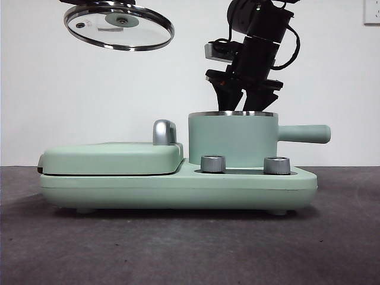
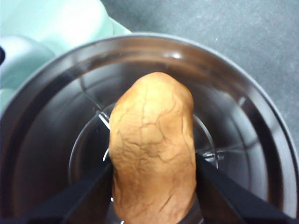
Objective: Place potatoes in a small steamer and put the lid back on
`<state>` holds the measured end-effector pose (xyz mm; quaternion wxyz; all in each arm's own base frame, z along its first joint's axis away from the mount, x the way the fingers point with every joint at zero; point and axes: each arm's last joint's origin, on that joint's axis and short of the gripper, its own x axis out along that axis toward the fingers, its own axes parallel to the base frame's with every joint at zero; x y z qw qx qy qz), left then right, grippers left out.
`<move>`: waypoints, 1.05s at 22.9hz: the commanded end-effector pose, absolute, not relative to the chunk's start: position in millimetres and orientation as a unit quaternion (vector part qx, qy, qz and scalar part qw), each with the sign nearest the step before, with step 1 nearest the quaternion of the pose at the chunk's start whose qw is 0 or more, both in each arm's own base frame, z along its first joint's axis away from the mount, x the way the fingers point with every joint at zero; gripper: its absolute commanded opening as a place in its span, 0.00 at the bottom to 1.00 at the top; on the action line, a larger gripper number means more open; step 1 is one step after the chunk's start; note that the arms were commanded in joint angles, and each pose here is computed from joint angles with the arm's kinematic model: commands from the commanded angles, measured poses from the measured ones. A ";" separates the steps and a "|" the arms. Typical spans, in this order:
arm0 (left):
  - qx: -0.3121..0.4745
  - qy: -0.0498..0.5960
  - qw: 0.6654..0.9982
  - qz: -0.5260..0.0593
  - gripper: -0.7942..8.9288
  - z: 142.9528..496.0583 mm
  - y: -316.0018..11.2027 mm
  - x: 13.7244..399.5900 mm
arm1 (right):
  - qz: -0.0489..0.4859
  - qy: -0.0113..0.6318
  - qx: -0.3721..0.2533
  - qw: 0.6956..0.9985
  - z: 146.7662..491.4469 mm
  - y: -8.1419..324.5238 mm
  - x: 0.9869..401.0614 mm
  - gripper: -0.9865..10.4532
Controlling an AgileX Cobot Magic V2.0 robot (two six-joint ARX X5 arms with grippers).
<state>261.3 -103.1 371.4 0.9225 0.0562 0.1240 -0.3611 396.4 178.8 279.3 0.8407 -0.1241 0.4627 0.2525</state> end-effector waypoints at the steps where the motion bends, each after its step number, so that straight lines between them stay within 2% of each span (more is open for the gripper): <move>1: 0.060 0.095 0.924 -0.365 0.09 381.6 -103.9 260.4 | 0.256 0.458 -0.128 0.842 279.3 182.6 400.5 0.30; 4: 0.060 0.096 0.924 -0.365 0.09 381.5 -103.9 260.4 | 0.256 0.458 -0.127 0.842 279.6 182.6 400.4 0.39; 8: 0.060 0.097 0.924 -0.365 0.09 381.2 -103.9 260.3 | 0.255 0.447 -0.121 0.849 292.6 180.9 396.6 0.40; 11: 0.060 0.110 0.922 -0.365 0.09 378.8 -103.7 259.8 | 0.249 0.414 -0.085 0.871 327.0 174.5 381.6 0.40; 13: 0.062 0.111 0.922 -0.366 0.09 378.4 -103.7 259.8 | 0.261 0.386 -0.056 0.883 357.2 167.8 364.1 0.40; 18: 0.064 0.107 0.921 -0.368 0.09 378.9 -103.9 259.9 | 0.268 0.309 -0.046 0.911 410.6 148.4 320.6 0.40; 21: 0.063 0.106 0.919 -0.374 0.09 379.1 -104.4 259.6 | 0.262 0.268 -0.042 0.926 417.6 134.7 291.1 0.40; 24: 0.061 0.103 0.917 -0.381 0.09 379.6 -105.0 259.3 | 0.259 0.235 -0.038 0.936 408.1 120.3 259.6 0.39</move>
